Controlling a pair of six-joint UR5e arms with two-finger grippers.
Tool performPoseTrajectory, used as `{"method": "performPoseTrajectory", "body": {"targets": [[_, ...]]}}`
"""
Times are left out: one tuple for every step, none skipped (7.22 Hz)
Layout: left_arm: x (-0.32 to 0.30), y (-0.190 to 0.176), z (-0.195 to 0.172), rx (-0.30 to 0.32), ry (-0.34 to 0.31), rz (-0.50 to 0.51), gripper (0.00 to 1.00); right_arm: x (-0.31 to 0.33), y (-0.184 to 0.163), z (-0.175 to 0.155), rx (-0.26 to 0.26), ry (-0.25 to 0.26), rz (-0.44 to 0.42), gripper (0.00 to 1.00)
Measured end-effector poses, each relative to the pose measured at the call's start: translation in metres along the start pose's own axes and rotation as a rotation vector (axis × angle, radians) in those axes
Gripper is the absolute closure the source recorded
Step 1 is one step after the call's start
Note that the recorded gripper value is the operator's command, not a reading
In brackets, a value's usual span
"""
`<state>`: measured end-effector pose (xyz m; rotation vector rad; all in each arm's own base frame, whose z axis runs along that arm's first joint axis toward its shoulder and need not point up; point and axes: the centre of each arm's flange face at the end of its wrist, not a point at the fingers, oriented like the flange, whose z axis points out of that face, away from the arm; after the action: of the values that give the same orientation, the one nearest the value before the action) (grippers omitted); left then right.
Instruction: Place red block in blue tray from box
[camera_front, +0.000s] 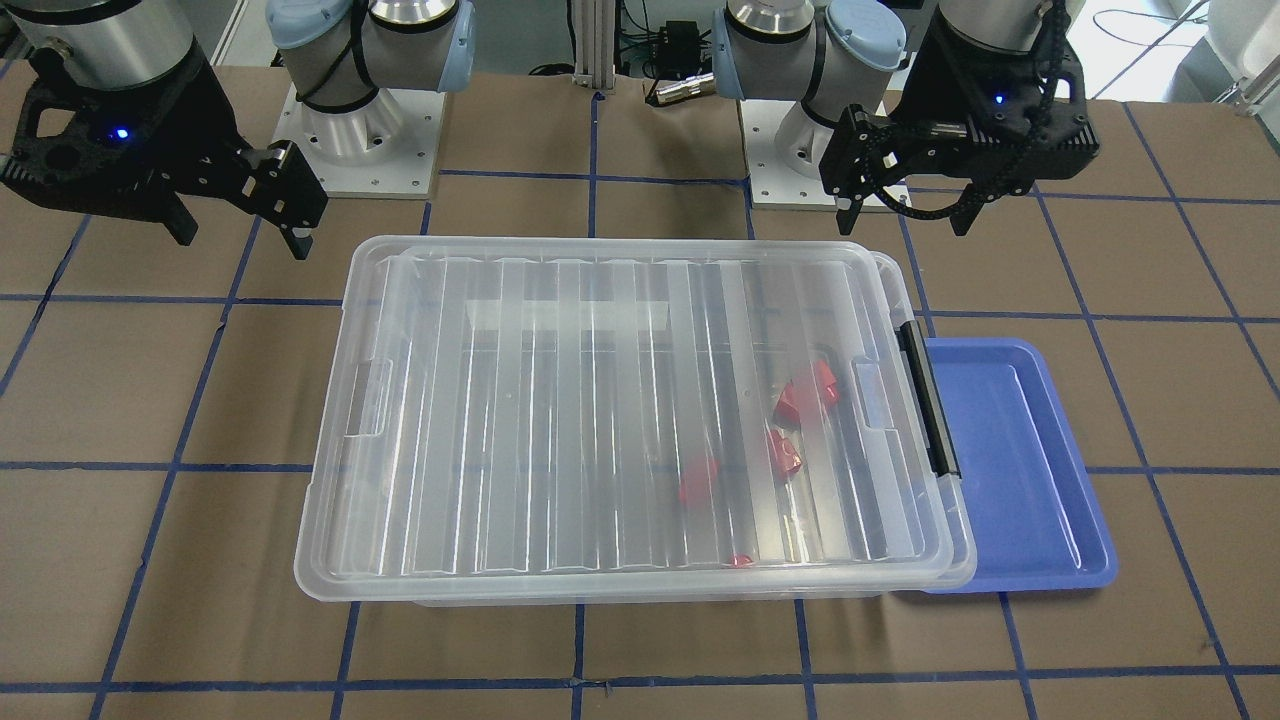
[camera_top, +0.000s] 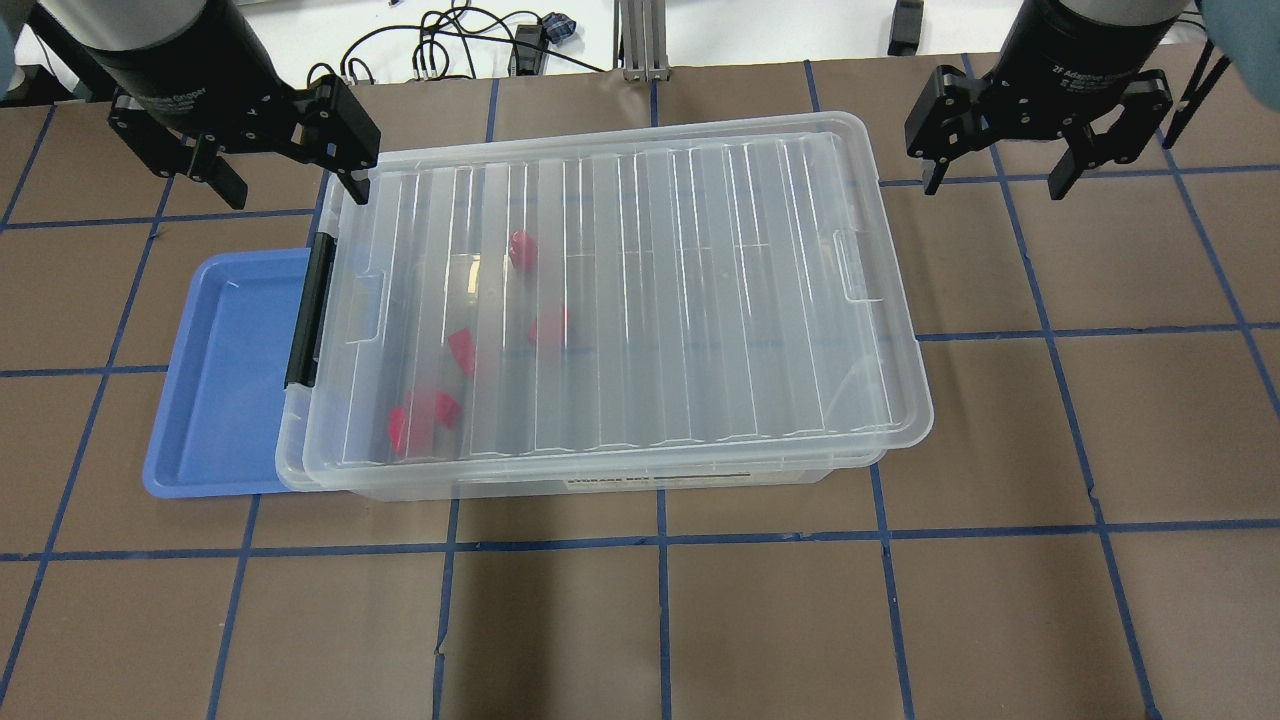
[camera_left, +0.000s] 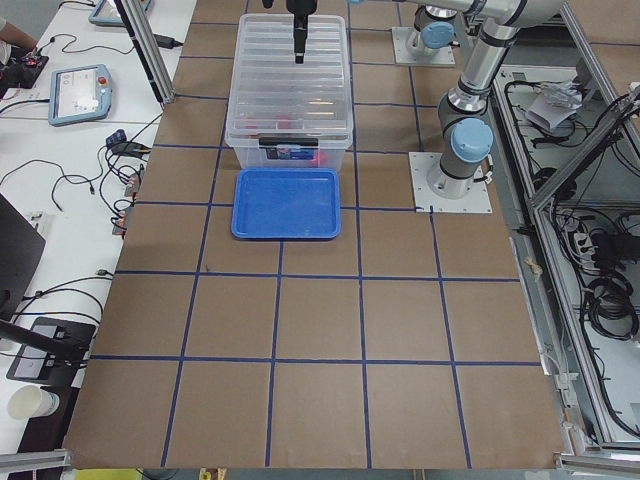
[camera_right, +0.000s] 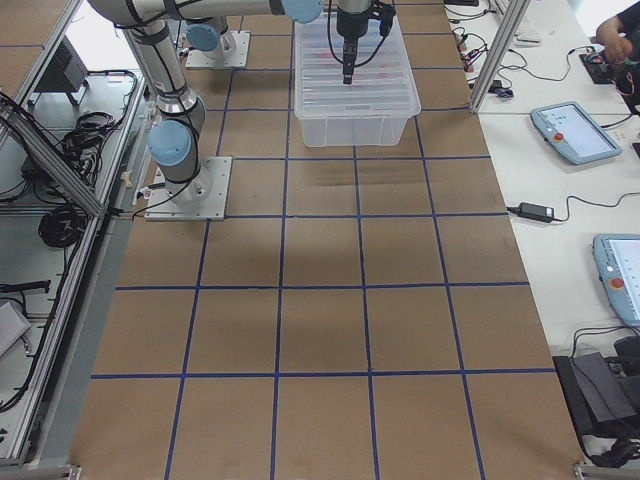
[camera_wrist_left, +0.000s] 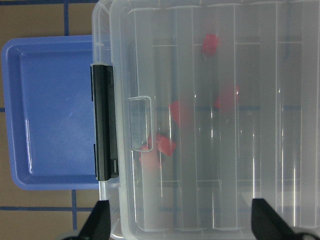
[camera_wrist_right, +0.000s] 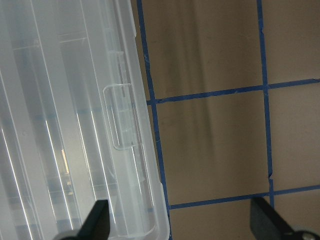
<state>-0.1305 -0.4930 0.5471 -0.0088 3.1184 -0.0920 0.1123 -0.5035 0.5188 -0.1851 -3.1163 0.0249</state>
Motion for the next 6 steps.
{"method": "performPoseTrajectory", "body": {"targets": [[-0.0004, -0.0005, 0.0003, 0.000, 0.000, 0.000, 0.00, 0.0000, -0.0003, 0.0002, 0.001, 0.000, 0.000, 0.00], [-0.0007, -0.0016, 0.0013, -0.002, -0.001, 0.000, 0.00, 0.0001, -0.0006, 0.0005, 0.001, 0.000, 0.001, 0.00], [-0.0007, -0.0027, 0.0028, -0.005, -0.002, 0.000, 0.00, 0.0004, -0.0011, -0.0004, 0.003, 0.001, 0.003, 0.00], [-0.0019, -0.0029, 0.0000, 0.001, -0.002, -0.001, 0.00, 0.0007, -0.0015, -0.0010, 0.006, 0.001, 0.005, 0.00], [-0.0036, -0.0027, -0.0031, 0.007, -0.002, -0.002, 0.00, 0.0006, -0.0041, 0.0010, 0.013, 0.002, 0.007, 0.00], [-0.0035, -0.0025, -0.0026, 0.007, -0.003, 0.000, 0.00, 0.0003, -0.0092, 0.0035, 0.031, 0.002, 0.004, 0.00]]}}
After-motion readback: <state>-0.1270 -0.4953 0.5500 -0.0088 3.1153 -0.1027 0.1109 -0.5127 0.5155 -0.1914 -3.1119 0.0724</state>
